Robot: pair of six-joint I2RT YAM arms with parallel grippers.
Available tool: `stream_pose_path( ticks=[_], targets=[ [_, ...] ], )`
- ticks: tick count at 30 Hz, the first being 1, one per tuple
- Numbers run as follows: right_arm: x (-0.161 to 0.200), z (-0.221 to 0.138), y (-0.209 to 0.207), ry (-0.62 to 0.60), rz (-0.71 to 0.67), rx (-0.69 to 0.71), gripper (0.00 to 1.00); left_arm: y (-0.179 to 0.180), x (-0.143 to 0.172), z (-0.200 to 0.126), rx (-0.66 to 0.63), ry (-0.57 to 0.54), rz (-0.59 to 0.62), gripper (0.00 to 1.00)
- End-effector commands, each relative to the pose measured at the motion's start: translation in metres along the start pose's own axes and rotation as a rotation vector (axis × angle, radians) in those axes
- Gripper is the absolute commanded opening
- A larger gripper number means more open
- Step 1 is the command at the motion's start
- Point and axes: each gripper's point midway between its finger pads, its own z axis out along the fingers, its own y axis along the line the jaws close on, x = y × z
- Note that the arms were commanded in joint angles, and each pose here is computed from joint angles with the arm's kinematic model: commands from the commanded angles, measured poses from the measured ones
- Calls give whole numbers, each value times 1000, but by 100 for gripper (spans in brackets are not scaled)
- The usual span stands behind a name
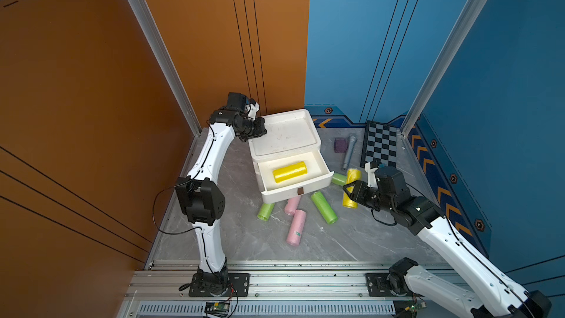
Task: Sort the rolls of trash bags by color and place them into the drawer
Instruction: Pick up the roll of trash bags from the center of the board, then place the roll of trash bags in the drawer.
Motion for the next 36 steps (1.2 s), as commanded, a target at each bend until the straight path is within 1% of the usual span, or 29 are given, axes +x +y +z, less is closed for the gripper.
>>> stream_pose_path(
  ticks=[1, 2, 4, 8, 11, 13, 16, 18, 21, 27, 30, 33, 36],
  targets=[
    [-31, -6, 57, -186, 306, -264, 38, 43, 79, 36, -133, 303, -138, 0],
    [-35, -7, 72, -224, 338, -317, 39, 42, 78, 35, -132, 300, -137, 0],
    [-37, -9, 102, -278, 343, -389, 40, 40, 77, 33, -128, 293, -136, 0],
    [-45, -7, 152, -410, 380, -492, 40, 37, 76, 30, -126, 286, -134, 0],
    [-51, 1, 182, -475, 431, -573, 40, 36, 76, 28, -125, 284, -135, 0],
    [-55, 5, 195, -523, 471, -599, 41, 35, 76, 26, -122, 281, -133, 0],
    [-56, 16, 197, -573, 567, -577, 41, 34, 75, 25, -120, 278, -130, 0],
    [-55, 19, 197, -610, 588, -548, 42, 35, 75, 24, -120, 277, -132, 0],
    [-50, 22, 195, -624, 585, -466, 42, 35, 75, 25, -117, 279, -132, 0],
    [-36, 38, 194, -584, 593, -410, 46, 35, 76, 29, -110, 287, -133, 0],
    [-27, 52, 189, -554, 632, -395, 47, 35, 75, 30, -110, 287, -132, 0],
    [-25, 63, 183, -541, 655, -381, 48, 36, 76, 30, -110, 291, -131, 0],
    [-24, 70, 182, -529, 649, -358, 48, 37, 78, 31, -112, 295, -131, 0]
  ],
)
